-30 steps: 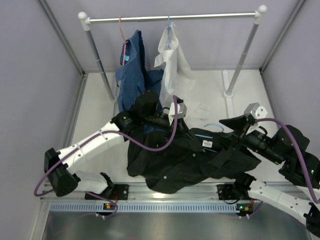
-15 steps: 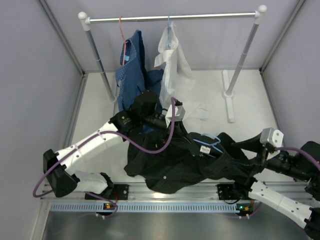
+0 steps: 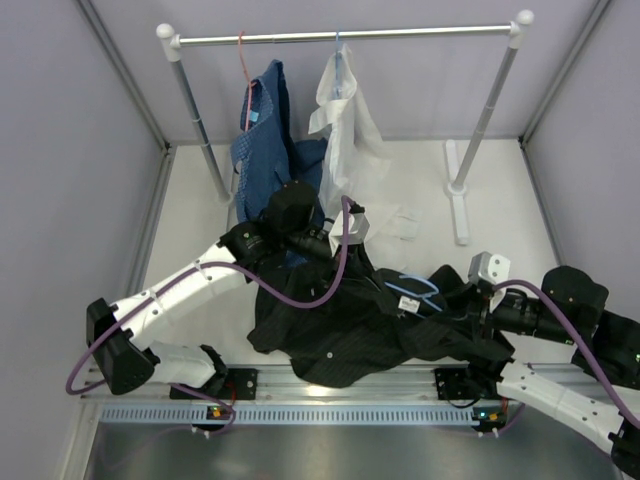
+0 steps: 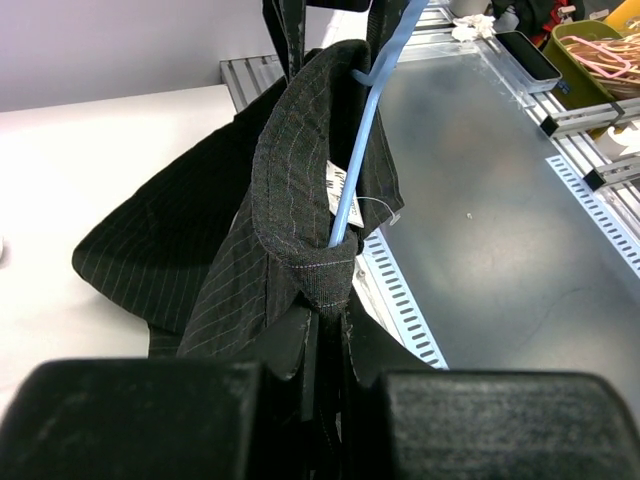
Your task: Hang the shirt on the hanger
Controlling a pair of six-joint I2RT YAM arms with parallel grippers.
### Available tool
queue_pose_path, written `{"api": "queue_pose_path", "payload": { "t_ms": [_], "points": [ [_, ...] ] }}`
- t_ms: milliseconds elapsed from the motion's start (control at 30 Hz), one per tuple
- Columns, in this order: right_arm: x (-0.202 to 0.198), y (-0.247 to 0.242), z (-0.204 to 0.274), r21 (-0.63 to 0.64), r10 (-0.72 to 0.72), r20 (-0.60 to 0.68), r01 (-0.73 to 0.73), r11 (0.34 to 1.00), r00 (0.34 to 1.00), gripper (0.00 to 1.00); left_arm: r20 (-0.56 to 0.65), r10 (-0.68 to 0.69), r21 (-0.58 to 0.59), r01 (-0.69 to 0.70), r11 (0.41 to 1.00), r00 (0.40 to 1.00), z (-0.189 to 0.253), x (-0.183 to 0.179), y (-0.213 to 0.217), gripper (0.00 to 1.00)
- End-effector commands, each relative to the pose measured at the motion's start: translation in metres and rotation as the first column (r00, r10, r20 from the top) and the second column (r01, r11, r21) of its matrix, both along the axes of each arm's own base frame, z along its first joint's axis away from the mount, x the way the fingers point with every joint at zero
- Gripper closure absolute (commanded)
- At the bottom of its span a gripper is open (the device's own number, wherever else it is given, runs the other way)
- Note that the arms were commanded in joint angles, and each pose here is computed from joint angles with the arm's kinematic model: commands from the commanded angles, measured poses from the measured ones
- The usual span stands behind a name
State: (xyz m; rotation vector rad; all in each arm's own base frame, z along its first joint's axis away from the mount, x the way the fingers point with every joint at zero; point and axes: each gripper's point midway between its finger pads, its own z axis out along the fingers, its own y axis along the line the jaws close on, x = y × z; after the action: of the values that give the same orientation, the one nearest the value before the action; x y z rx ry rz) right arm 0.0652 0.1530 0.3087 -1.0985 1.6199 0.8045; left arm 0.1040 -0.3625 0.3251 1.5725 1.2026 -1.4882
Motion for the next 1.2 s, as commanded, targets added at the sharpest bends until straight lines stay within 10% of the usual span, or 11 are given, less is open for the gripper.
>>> {"api": "queue_pose_path", "payload": {
  "t_ms": [0, 100, 267, 400, 567, 833, 1167],
  "points": [
    [-0.003, 0.011, 0.016, 0.067, 0.055, 0.049, -0.058, 0.996, 0.997, 0.72, 0.072, -0.061, -0.1, 0.068, 0.993, 0.996, 0.036, -0.012, 0.005, 1.0],
    [-0.002, 0.011, 0.015, 0.064, 0.05, 0.046, -0.053, 0.997, 0.998, 0.97, 0.072, -0.057, -0.103, 0.065, 0.993, 0.996, 0.038, -0.013, 0.006, 1.0],
    [0.003, 0.0, 0.034, 0.109, -0.022, 0.083, 0.012, 0.994, 0.996, 1.0, 0.078, 0.053, -0.092, -0.045, 0.995, 0.996, 0.039, 0.004, 0.001, 0.97],
    [0.004, -0.021, 0.057, 0.164, -0.109, 0.134, 0.086, 0.983, 0.985, 1.0, 0.092, 0.241, -0.089, -0.233, 0.968, 0.966, 0.043, 0.031, 0.0, 0.02],
    [0.015, -0.061, 0.062, 0.115, -0.296, 0.112, 0.284, 0.952, 0.949, 1.0, 0.073, 0.541, -0.173, -0.523, 0.834, 0.838, 0.083, 0.056, 0.038, 0.02],
    [0.033, -0.157, 0.089, 0.074, -0.717, 0.029, 0.714, 0.696, 0.696, 1.0, -0.103, 0.956, -0.236, -0.94, 0.245, 0.275, 0.127, 0.109, 0.158, 0.02],
    [0.04, -0.204, 0.121, 0.168, -0.843, -0.06, 0.838, 0.519, 0.534, 1.0, -0.073, 0.983, -0.148, -0.976, 0.157, 0.169, 0.081, 0.095, 0.201, 0.02]
  ]
}}
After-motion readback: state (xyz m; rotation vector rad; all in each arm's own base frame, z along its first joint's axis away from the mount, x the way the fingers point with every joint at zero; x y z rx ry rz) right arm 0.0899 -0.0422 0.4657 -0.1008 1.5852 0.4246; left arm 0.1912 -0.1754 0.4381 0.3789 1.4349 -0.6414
